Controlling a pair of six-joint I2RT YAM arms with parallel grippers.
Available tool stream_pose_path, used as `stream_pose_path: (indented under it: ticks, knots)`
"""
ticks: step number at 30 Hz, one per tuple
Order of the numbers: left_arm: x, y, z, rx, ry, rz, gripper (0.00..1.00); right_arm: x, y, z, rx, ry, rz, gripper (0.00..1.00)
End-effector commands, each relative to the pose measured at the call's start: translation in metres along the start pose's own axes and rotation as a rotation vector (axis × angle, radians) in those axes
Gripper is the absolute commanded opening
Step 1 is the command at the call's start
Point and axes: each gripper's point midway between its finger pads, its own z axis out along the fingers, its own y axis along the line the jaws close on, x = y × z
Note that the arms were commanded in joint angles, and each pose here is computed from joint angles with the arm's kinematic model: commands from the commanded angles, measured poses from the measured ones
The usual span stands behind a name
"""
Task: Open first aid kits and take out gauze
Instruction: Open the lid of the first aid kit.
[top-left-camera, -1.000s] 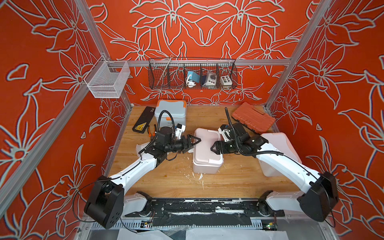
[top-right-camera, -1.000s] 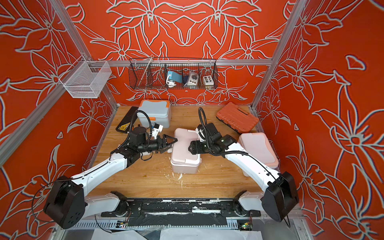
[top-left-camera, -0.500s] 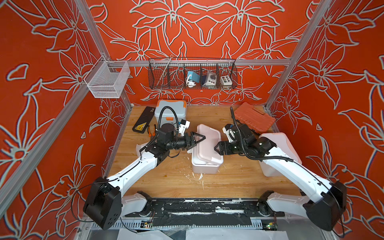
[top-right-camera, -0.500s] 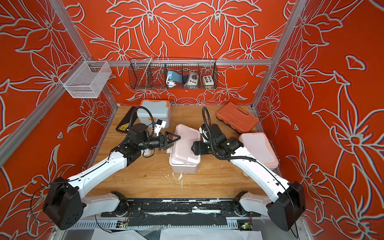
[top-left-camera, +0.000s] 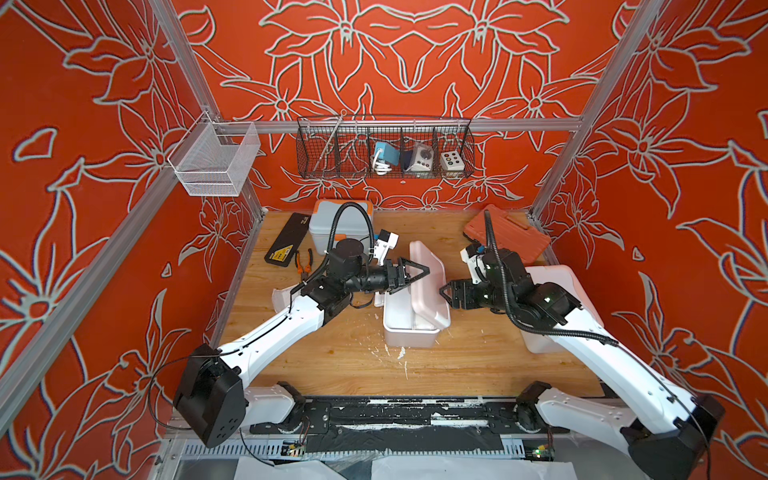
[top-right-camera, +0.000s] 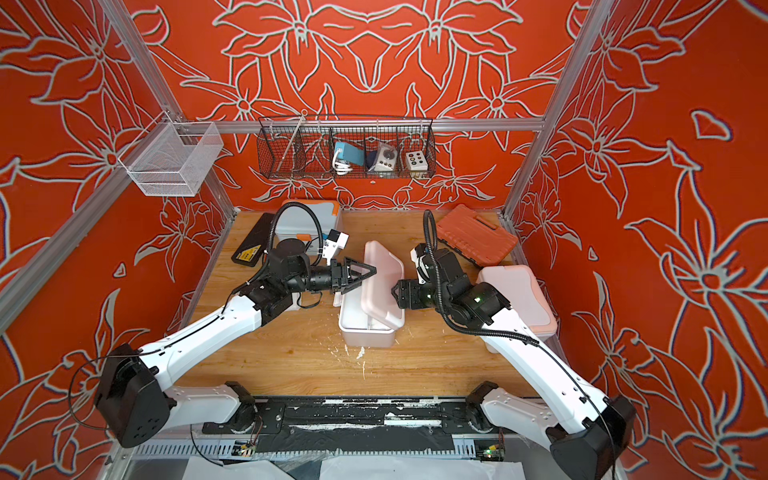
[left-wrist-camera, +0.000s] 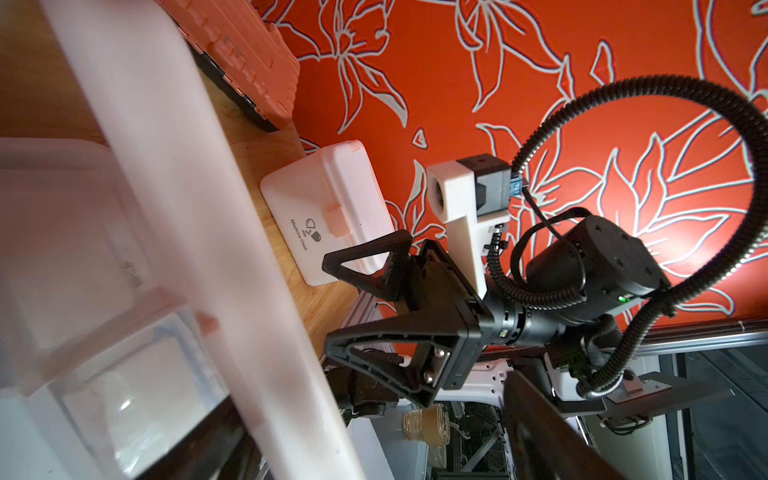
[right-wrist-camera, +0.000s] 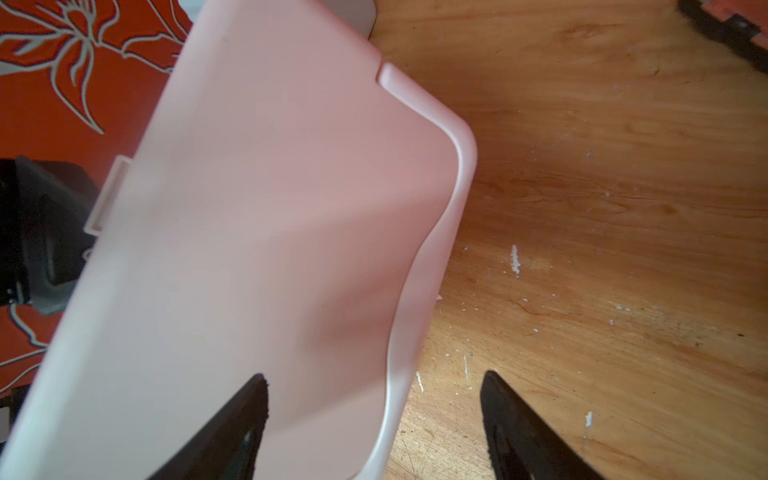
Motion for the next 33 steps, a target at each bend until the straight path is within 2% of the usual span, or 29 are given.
stream_pose_path:
  ticks: [1, 13, 19, 25, 33]
  knots:
    - [-0.003, -0.023, 0.011, 0.04, 0.003, 0.056, 0.84, -0.002, -0.024, -0.017, 0.102, -0.047, 0.043, 0.81]
    - [0.014, -0.055, 0.066, 0.072, 0.087, 0.114, 0.84, -0.004, -0.063, -0.067, 0.232, -0.201, 0.114, 0.82]
    - [0.027, -0.061, 0.089, 0.076, 0.136, 0.139, 0.88, -0.003, -0.073, -0.086, 0.268, -0.269, 0.138, 0.83]
    - [0.03, -0.058, 0.09, 0.068, 0.135, 0.167, 0.98, -0.006, -0.064, -0.091, 0.206, -0.309, 0.131, 0.87]
    - [0.031, -0.066, 0.084, 0.086, 0.139, 0.227, 0.98, -0.017, -0.038, -0.09, 0.064, -0.332, 0.091, 0.95]
